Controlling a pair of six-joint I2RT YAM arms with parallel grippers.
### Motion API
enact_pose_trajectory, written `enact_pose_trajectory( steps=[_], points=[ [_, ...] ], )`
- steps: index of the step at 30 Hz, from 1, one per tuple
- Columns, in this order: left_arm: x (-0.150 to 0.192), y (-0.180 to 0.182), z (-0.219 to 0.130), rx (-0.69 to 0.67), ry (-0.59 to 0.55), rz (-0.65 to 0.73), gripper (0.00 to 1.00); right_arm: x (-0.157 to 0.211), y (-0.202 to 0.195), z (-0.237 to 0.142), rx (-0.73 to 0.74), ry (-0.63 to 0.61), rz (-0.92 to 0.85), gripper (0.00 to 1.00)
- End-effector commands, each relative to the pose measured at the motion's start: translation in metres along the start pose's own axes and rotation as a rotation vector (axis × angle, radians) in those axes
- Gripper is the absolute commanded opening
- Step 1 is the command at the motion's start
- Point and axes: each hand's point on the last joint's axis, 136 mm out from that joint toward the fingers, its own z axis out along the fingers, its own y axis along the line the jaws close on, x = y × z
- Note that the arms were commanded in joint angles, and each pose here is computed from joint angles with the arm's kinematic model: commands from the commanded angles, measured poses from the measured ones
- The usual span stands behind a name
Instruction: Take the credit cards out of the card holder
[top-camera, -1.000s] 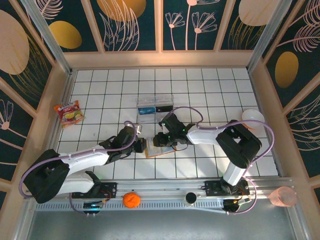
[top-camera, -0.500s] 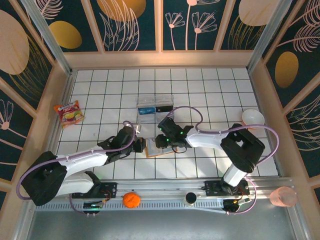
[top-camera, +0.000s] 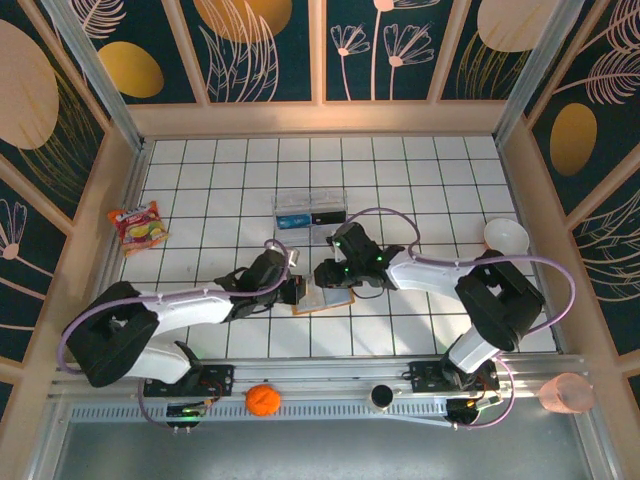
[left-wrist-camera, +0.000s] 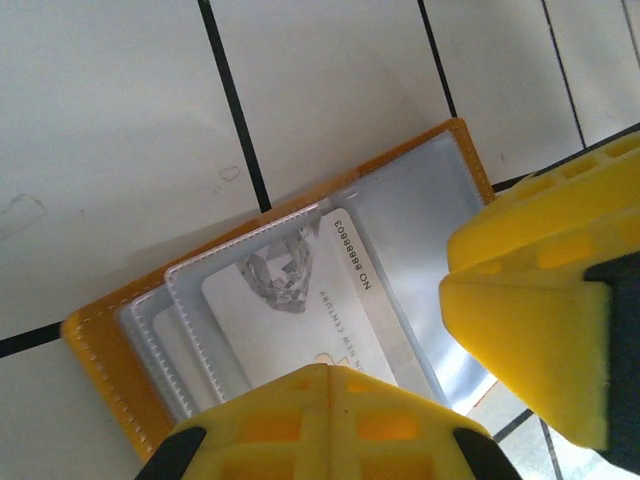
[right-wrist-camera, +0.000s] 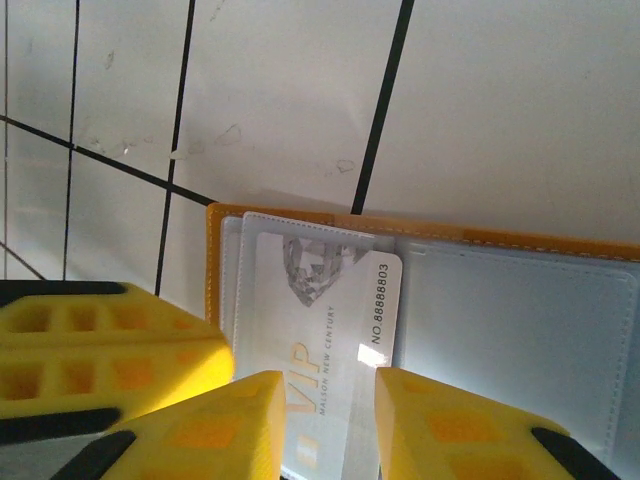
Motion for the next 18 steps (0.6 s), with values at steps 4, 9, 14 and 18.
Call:
enact_pose_trajectory(
  steps=[4,9,14,18],
  points=[
    [0.001,0.016,0.008,-0.084,0.000,0.008,0.00,0.012,-0.001,0.006,-0.085,0.064,0.028,0.30],
    [0.011,0.030,0.005,-0.132,0.016,-0.001,0.00,0.016,-0.006,0.011,-0.086,0.084,0.041,0.30],
    [0.017,0.034,0.006,-0.139,0.033,-0.003,0.00,0.019,-0.008,0.017,-0.091,0.099,0.050,0.29],
    [0.022,0.036,0.007,-0.129,0.039,-0.015,0.00,0.022,-0.011,0.020,-0.088,0.116,0.060,0.29]
  ],
)
